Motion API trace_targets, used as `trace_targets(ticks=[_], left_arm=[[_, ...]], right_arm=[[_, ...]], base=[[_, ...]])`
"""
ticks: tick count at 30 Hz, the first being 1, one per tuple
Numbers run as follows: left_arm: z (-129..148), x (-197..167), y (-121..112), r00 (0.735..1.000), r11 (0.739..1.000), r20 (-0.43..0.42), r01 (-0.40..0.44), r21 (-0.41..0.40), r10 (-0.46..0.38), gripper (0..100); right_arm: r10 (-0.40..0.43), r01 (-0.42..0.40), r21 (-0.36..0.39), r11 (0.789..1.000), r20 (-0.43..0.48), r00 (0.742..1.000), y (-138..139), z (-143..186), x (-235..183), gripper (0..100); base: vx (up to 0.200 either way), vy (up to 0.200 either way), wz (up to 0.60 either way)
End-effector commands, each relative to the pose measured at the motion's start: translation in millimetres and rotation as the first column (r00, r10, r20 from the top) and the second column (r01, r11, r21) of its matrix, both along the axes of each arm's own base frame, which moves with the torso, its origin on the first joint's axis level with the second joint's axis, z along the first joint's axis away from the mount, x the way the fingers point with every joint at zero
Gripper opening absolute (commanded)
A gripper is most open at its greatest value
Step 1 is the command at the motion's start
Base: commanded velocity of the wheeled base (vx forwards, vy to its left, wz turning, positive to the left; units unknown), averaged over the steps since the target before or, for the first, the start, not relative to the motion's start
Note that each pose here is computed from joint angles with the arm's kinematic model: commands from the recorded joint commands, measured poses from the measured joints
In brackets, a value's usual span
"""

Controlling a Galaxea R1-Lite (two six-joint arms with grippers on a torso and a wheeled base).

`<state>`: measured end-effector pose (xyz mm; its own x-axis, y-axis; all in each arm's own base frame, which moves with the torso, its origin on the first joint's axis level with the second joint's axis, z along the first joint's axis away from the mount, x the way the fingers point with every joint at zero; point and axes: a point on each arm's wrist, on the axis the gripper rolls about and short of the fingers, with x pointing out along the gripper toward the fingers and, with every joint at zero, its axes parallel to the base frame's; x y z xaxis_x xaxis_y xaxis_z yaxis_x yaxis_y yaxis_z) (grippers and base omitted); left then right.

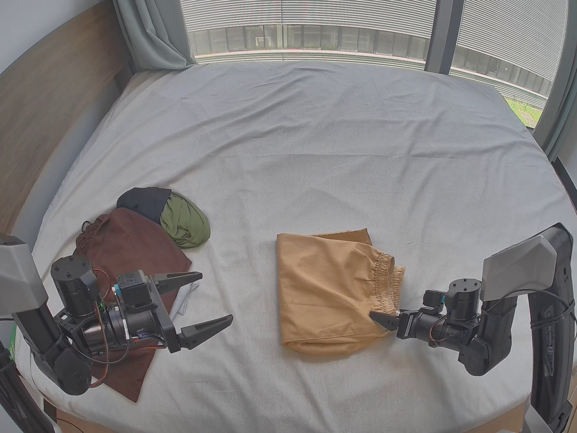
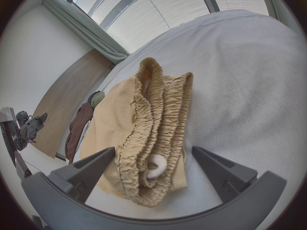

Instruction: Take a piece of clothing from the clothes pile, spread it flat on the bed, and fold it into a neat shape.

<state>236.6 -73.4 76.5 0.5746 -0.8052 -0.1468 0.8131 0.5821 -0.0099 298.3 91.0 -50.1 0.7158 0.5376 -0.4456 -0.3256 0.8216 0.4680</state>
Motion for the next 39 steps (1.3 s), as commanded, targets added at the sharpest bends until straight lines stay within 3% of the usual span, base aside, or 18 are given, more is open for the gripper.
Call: trace_targets(ticks=[1, 5, 16, 17, 39], left_arm=[[-0.5, 0.9, 2.4, 1.0, 1.0, -0.001, -0.003, 0.0, 0.003, 100], [-0.1, 0.7, 2.7, 1.0, 1.0, 0.002, 0.002, -0.001, -0.002, 100], [-1.6, -0.8, 2.7, 1.0, 1.0, -0.007, 0.003, 0.001, -0.003, 100], [-1.0, -0.6, 2.6, 1.0, 1.0, -0.004, 0.003, 0.001, -0.003, 100], [-2.7, -3.8, 3.4, 1.0, 1.0, -0.017, 0.004, 0.005, -0.004, 100]], right_arm=[[0.019, -0.018, 0.016, 1.0, -0.032, 0.999, 9.5, -7.4, -0.6, 100], [0.03, -0.027, 0.063, 0.998, -0.048, 0.998, 21.5, -5.2, -1.2, 100], [0.037, -0.033, 0.061, 0.998, -0.052, 0.998, 23.6, -6.3, -2.6, 100], [0.035, -0.032, 0.061, 0.998, -0.051, 0.998, 23.6, -6.3, -2.5, 0], [0.047, -0.045, 0.071, 0.996, -0.025, 0.999, 26.9, 4.4, -3.5, 0]], base=[[0.0, 0.0, 0.0], [0.0, 0.0, 0.0], [0.0, 0.0, 0.0], [0.0, 0.0, 0.0], [0.0, 0.0, 0.0]])
